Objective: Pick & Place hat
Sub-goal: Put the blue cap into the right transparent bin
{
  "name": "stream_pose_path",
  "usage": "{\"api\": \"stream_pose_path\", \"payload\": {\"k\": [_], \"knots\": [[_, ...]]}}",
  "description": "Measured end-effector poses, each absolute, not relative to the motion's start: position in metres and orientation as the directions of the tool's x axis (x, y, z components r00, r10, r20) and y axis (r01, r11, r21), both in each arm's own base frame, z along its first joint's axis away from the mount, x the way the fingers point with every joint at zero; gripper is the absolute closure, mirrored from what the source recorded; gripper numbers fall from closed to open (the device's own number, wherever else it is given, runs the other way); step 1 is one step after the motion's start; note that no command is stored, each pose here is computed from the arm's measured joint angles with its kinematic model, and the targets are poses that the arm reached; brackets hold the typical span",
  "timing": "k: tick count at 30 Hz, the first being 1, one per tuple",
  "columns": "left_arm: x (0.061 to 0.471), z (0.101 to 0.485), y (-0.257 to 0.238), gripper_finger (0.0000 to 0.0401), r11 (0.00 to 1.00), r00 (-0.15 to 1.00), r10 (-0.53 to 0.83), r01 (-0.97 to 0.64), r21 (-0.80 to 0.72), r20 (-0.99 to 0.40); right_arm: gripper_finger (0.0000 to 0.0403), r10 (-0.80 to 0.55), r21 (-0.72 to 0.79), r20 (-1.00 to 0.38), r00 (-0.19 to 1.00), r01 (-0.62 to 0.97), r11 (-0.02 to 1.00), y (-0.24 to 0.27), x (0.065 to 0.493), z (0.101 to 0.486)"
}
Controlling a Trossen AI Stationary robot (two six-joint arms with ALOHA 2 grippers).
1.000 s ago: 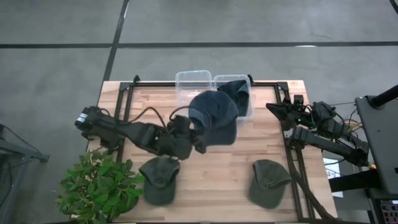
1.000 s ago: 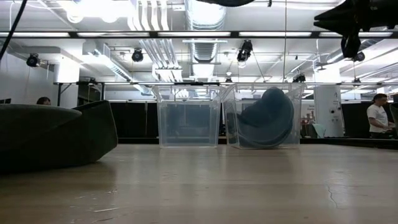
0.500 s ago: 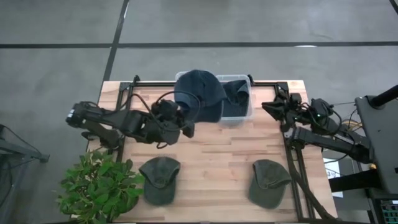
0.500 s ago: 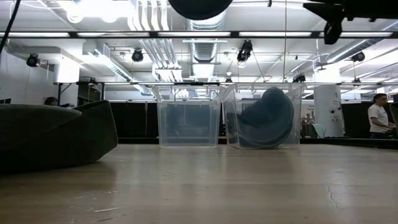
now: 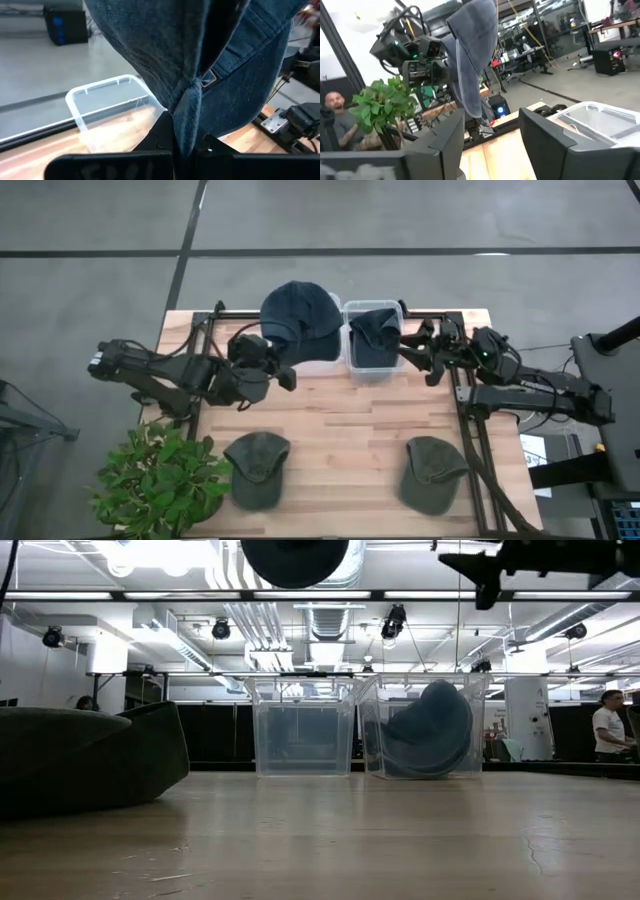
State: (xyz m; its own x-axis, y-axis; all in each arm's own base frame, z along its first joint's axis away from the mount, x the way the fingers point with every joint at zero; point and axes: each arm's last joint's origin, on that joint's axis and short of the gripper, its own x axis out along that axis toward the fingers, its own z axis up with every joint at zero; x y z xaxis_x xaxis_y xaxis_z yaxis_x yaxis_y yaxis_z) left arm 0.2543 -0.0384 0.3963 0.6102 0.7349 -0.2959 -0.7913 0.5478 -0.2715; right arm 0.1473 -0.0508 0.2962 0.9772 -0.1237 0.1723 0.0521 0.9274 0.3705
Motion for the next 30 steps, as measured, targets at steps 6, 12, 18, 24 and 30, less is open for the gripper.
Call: {"api": "stream_pose_path", "payload": {"k": [6, 12, 18, 24, 30], "knots": [[0.256, 0.381, -0.035, 0.0397, 0.608, 0.659, 0.729, -0.748, -0.267, -0.186, 0.0205, -0.060, 0.255, 0.153, 0.986, 0.020, 0.967, -0.050, 0.179, 0.324], [0.256, 0.368, -0.027, 0.0397, 0.605, 0.649, 0.746, -0.754, -0.257, -0.148, 0.0204, -0.048, 0.166, 0.055, 0.997, 0.038, 0.985, -0.055, 0.211, 0.343], [0.255, 0.369, -0.023, 0.0397, 0.608, 0.639, 0.755, -0.766, -0.210, -0.145, 0.0204, -0.054, 0.121, -0.069, 0.996, 0.062, 0.991, -0.063, 0.238, 0.352], [0.254, 0.370, -0.017, 0.0397, 0.600, 0.622, 0.770, -0.782, -0.168, -0.143, 0.0204, -0.052, 0.080, -0.132, 0.990, 0.063, 0.995, -0.070, 0.261, 0.364], [0.255, 0.370, -0.014, 0.0397, 0.599, 0.617, 0.773, -0.786, -0.151, -0.144, 0.0204, -0.051, 0.052, -0.157, 0.986, 0.059, 0.997, -0.077, 0.283, 0.375]]}}
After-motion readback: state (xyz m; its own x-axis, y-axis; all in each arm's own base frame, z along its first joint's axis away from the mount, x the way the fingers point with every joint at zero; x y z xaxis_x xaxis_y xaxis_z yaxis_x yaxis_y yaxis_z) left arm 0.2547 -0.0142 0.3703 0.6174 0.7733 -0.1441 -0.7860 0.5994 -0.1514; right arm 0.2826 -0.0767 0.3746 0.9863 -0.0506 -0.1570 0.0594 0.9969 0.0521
